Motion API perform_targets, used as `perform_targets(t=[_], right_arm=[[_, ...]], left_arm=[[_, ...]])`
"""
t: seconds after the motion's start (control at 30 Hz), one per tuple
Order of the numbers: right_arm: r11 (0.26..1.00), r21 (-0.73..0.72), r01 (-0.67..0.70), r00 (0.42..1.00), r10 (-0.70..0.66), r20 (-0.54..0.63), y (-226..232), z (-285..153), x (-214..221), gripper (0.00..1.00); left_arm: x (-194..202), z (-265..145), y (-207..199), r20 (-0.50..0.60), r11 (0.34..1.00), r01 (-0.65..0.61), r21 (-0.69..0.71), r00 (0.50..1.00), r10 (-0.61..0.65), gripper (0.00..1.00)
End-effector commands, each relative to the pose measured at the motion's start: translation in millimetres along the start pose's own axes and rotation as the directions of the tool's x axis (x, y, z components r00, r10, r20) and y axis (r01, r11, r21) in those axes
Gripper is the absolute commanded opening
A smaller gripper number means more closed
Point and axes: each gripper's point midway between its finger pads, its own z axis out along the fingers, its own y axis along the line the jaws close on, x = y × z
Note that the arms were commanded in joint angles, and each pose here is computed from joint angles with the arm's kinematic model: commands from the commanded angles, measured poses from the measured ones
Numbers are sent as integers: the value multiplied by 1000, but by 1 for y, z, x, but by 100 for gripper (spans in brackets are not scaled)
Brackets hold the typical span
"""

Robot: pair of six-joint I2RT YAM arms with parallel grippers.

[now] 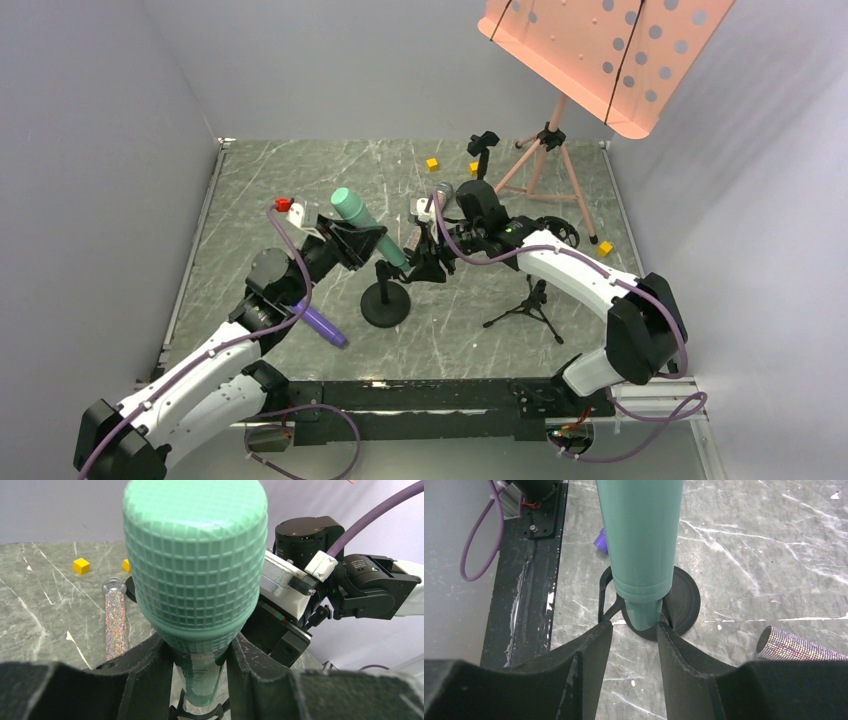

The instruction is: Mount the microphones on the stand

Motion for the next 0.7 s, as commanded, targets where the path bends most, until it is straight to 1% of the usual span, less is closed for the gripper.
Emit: perform_targets(t=[0.0,0.1,0.27,0.37,0.5,0.67], right_arm=[[998,-33,55,997,-54,46,11,1,-16,52],[998,-31,54,998,-53,46,11,1,-16,52],[998,-27,48,998,-46,45,10,2,-17,52],[999,-24,44,998,-43,40,8,2,-16,52],[999,-25,48,998,-47,39,9,2,-15,52],[998,-25,64,998,-63,31,10,0,-16,53]], left_arm=[[38,-4,-2,-170,999,-4,39,985,10,0],[42,-7,-7,-191,997,-7,75,981,21,0],[40,-11,-15,-186,994,-9,113,982,30,0],[42,-14,-11,-193,995,-13,96,981,32,0],[50,-15,-1,-225,999,-20,44,974,29,0],[65,-15,6,-275,999,-16,28,961,23,0]])
